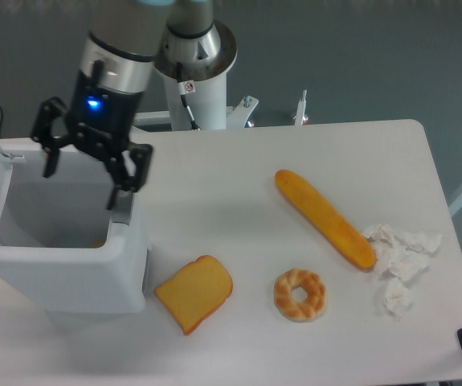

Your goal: Place the round bread in the trash can

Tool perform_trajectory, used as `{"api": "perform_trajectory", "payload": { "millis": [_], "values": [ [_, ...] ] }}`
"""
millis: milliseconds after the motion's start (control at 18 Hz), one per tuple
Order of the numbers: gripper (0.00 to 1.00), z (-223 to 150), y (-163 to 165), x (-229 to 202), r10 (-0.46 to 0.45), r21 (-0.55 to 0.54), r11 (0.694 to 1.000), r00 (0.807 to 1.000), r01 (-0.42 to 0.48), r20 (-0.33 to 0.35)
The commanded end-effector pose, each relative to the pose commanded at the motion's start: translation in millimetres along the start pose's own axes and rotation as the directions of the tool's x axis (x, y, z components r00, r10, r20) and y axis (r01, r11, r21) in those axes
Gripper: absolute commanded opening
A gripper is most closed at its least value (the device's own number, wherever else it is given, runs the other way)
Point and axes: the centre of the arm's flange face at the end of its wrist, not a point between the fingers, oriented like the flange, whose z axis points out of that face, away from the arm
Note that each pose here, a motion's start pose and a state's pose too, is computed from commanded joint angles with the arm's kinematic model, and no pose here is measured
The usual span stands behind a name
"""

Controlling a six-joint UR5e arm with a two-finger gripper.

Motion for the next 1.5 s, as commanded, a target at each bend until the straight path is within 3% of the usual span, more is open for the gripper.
{"api": "perform_trajectory", "payload": {
  "millis": [167,389,722,1000,1278,1500],
  "values": [
    [1.0,-17.9,4.1,-21.5,-0.01,0.026,1.0,0.999,0.009,0.034],
    [1.0,-41.5,13.4,-44.3,0.07,0.022,0.997,0.992,-0.073,0.103],
    [1.0,-40.4,34.3,-52.0,0.138,-0.133,0.985,0.958,-0.107,0.25],
    [1.0,-34.1,47.7,-58.3,0.174,-0.209,0.971,0.94,-0.114,0.295],
    [1.0,-31.9,57.9,-63.8,0.362,-0.372,0.898,0.875,-0.235,0.322],
    [1.0,-31.6,56.8,-60.6,0.371,-0.374,0.895,0.871,-0.243,0.322]
  ]
}}
